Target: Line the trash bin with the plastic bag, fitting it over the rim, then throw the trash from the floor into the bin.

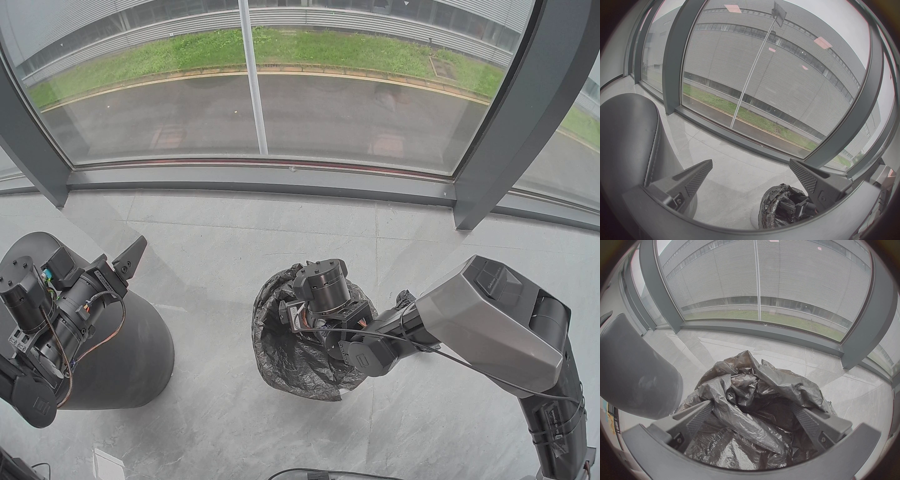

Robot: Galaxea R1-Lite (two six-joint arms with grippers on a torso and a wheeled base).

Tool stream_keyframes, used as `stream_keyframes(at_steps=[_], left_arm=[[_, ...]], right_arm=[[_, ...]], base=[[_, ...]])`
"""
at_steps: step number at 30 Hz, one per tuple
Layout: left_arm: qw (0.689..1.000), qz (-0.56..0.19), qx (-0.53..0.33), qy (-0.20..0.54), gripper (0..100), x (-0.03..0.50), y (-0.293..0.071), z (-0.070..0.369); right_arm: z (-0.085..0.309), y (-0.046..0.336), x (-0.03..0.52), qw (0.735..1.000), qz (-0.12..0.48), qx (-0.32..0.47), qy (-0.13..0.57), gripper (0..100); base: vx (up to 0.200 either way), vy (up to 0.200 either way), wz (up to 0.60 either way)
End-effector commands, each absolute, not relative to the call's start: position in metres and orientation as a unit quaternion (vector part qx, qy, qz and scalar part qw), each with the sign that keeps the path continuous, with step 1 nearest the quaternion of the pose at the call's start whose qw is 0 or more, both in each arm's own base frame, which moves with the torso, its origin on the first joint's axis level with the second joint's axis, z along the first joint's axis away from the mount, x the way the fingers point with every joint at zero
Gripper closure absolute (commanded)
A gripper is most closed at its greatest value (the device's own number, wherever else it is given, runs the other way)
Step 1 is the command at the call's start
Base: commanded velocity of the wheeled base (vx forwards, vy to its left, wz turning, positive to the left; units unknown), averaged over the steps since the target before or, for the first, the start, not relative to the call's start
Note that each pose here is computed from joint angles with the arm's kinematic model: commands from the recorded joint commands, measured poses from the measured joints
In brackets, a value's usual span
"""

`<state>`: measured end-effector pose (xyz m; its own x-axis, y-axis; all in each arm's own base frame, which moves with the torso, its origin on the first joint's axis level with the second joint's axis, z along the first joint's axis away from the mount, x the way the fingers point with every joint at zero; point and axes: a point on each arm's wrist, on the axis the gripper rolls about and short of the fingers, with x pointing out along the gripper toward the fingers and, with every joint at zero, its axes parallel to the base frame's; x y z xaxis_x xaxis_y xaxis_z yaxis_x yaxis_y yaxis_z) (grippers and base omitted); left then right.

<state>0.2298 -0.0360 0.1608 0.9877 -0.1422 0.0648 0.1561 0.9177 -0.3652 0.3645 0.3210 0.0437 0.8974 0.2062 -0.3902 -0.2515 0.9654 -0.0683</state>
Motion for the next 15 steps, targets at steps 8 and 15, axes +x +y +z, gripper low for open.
stream_keyframes(at_steps=[8,15], left_arm=[[0.979,-0.076,-0.189,-0.018,0,0.2300,-0.0360,0.1607],[0.979,-0.076,-0.190,-0.017,0,0.2301,-0.0360,0.1600]], right_arm=[[0.0616,0.3162,0.3565,0.974,0.111,-0.013,0.195,0],[0.0560,0.3130,0.3531,0.973,0.102,0.012,0.209,0]], base=[[0.000,0.000,0.00],[0.000,0.000,0.00]])
